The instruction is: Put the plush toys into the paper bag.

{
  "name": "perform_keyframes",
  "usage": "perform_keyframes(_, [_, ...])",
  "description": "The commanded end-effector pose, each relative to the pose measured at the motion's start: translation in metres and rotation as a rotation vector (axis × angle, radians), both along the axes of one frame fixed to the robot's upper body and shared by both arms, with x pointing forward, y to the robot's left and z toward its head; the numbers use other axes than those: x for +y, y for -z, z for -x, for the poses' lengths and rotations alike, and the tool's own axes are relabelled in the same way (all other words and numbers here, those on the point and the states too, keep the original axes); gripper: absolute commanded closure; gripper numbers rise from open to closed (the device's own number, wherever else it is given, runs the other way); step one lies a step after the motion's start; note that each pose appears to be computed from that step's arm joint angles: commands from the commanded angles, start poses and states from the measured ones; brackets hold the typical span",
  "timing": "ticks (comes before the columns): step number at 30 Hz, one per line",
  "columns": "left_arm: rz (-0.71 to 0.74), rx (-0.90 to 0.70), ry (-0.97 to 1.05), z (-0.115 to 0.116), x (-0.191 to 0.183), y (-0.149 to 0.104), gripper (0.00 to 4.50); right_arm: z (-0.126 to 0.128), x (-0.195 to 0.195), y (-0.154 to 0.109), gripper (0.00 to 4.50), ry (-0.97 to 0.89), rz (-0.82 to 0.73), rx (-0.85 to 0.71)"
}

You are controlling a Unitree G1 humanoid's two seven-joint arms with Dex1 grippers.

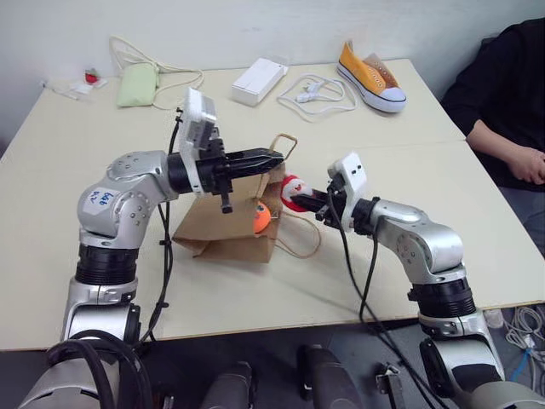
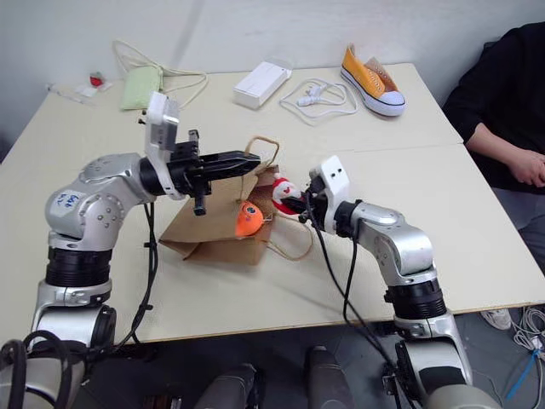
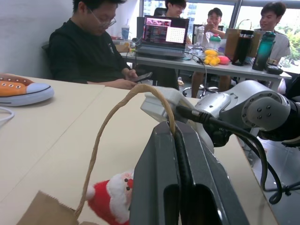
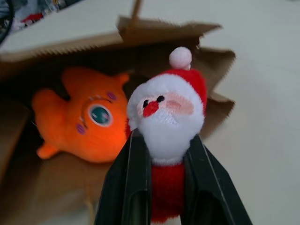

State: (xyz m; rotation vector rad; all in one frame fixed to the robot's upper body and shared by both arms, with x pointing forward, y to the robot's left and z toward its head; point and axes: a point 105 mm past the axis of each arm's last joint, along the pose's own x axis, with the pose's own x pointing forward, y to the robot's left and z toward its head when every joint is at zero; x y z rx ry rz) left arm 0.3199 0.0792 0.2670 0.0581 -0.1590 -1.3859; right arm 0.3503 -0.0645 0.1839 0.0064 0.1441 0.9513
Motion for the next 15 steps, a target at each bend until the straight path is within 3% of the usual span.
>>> perform_keyframes(1, [0.015, -0.071, 0.05, 0.008, -0.009, -0.017, 4.5, 0.012, 0.033, -0.014, 4.21, -0.108, -0.024, -0.017])
perform_keyframes(6, [0.011, -0.088, 0.089, 0.015, -0.015, -0.021, 4.5, 0.007, 0.084, -0.022, 4.21, -0.18, -0.062, 0.003])
perform_keyframes(11, [0.018, -0.103, 0.073, 0.016, -0.012, -0.024, 4.5, -0.003, 0.103, 0.006, 4.21, -0.182, 0.025, 0.052])
perform_keyframes(15, [0.024, -0.11, 0.033, 0.011, -0.005, -0.025, 4.5, 0.004, 0.103, 0.02, 2.87, -0.236, 0.071, 0.061])
